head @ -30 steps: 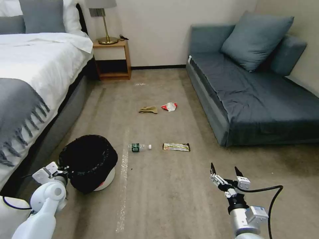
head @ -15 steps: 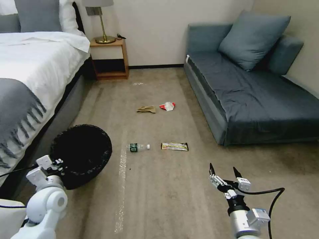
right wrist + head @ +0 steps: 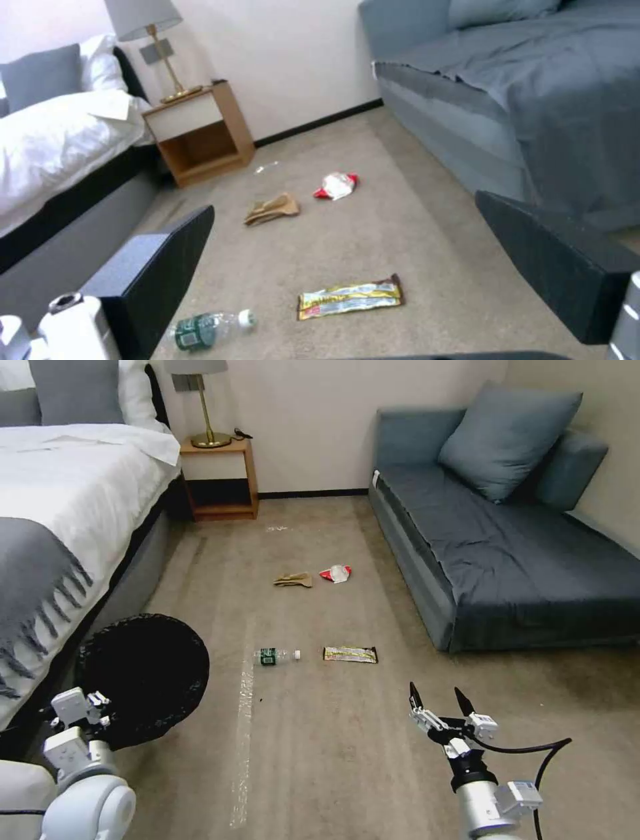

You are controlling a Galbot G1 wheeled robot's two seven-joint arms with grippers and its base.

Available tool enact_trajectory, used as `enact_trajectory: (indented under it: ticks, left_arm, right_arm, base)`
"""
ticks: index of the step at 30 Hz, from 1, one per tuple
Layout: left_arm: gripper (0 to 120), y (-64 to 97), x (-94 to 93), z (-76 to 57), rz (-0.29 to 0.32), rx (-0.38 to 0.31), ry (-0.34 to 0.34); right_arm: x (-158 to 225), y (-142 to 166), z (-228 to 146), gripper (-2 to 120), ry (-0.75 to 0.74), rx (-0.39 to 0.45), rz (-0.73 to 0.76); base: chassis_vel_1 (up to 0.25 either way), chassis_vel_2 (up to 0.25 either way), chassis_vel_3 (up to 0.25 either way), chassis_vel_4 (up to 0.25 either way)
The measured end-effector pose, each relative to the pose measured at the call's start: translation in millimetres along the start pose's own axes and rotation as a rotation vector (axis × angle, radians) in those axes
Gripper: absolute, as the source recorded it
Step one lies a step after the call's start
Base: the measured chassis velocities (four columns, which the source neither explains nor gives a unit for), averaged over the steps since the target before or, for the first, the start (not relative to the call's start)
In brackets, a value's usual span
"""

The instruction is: Pick up the trash bin, then pick up the garbage on the floor and place it into the trash bin.

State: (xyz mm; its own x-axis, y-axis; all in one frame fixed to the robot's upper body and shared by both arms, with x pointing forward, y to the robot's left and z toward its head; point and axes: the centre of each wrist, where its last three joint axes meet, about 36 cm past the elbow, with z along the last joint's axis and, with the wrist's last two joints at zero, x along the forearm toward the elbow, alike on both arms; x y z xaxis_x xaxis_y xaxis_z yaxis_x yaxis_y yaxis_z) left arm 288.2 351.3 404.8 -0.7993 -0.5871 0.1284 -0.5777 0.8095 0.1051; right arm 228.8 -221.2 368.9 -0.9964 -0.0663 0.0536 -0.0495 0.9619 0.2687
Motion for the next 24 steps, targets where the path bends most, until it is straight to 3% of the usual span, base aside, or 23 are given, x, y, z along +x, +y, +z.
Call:
enact_trajectory:
  ticks: [9,24]
  left_arm:
    - [5,0.7,1.9,4.4,-0.006,0.003,-0.005]
    - [5,-0.7,-11.7,10.0,-0.014,0.002,-0.007]
  right_arm:
    - [-3.4,-1.4,4.0,100,-0.007,0.002,-0.013]
    - [-8.9,-7.6,11.4,100,-0.012,0.021,-0.017]
  base:
    - [-0.005,0.006,0.005,-0.004]
    - [-0.097,0.096,0.093,-0.098]
